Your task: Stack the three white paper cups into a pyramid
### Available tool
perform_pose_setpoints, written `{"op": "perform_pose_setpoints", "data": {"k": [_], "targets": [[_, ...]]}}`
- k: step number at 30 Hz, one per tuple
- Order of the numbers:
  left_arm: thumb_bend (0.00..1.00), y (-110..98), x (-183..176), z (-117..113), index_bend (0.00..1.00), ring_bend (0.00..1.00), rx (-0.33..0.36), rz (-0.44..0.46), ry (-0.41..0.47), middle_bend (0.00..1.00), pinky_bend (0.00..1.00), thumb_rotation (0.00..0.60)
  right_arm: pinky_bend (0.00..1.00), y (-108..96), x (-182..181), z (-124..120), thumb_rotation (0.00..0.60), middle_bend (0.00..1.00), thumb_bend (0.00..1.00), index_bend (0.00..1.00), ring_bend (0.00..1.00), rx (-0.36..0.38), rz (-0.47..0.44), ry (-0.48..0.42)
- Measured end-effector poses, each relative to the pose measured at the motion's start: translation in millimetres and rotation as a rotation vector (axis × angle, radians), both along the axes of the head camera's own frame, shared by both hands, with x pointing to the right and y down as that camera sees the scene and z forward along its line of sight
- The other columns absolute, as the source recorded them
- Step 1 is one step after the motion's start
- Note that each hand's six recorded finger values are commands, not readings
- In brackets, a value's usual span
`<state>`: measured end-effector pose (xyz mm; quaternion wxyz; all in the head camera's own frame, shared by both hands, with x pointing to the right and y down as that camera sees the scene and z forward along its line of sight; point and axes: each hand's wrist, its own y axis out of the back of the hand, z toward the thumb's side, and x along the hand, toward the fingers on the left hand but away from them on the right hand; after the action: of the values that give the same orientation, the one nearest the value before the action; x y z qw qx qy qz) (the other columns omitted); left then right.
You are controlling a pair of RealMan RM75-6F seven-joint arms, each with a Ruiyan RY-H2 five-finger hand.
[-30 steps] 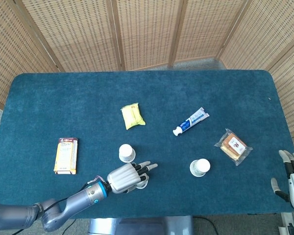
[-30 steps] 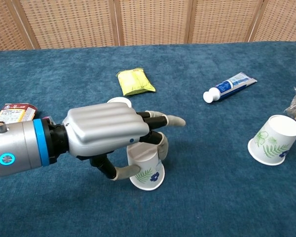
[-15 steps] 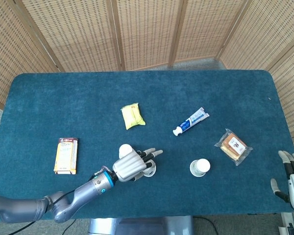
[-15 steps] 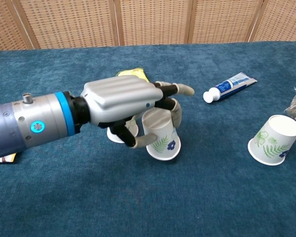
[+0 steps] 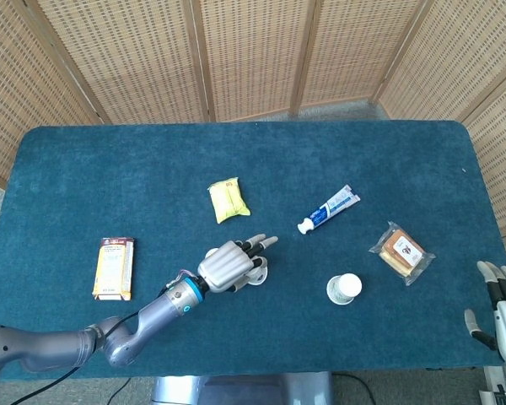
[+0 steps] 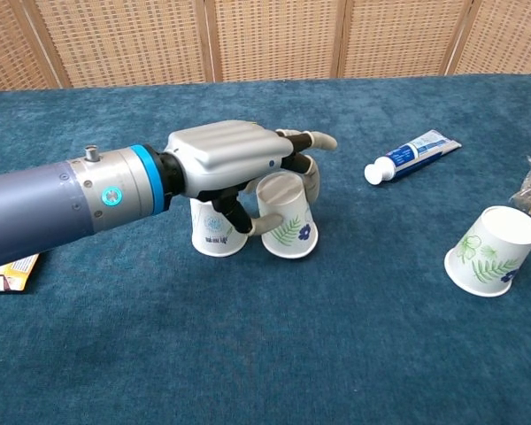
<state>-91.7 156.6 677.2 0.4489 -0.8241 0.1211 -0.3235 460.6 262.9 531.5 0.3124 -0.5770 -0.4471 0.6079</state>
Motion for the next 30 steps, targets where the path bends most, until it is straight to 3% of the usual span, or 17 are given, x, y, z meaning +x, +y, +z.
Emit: {"op": "perform_pose_setpoints", "data": {"k": [2, 7, 13, 22, 30], "targets": [[0.49, -2, 0, 2, 0.35, 0.03, -0.001, -0.003, -0.006, 0.0, 0.46, 0.6, 0.0, 0, 0, 0, 0.6, 0.0, 0.45, 0.0, 0.0, 0.0, -0.001, -0.001], [0.49, -2, -2, 5, 0.18, 0.0, -0.026, -0.007, -0.03, 0.0, 0.25, 0.6, 0.0, 1, 2, 0, 0.6, 0.0, 0.45, 0.0, 0.0, -0.001, 0.008, 0.0], [0.49, -3, -3, -1, 0.07, 0.0, -0.029, 0.003, -0.042, 0.0, 0.16, 0.6, 0.0, 0, 0, -1, 0.6, 0.0, 0.45, 0.0, 0.0, 0.001, 0.001, -0.004], [0.49, -13, -14, -28, 0.04, 0.0, 0.0, -0.031, 0.002, 0.0, 0.12, 0.6, 0.0, -1, -2, -2, 0.6, 0.0, 0.45, 0.0, 0.0, 0.009, -0.004, -0.01], [0.49, -19, -65, -48, 0.02, 0.0, -0.013, -0.056, -0.041, 0.0, 0.16, 0.6, 0.0, -2, -3, 0, 0.6, 0.0, 0.45, 0.0, 0.0, 0.003, -0.008, -0.012]]}}
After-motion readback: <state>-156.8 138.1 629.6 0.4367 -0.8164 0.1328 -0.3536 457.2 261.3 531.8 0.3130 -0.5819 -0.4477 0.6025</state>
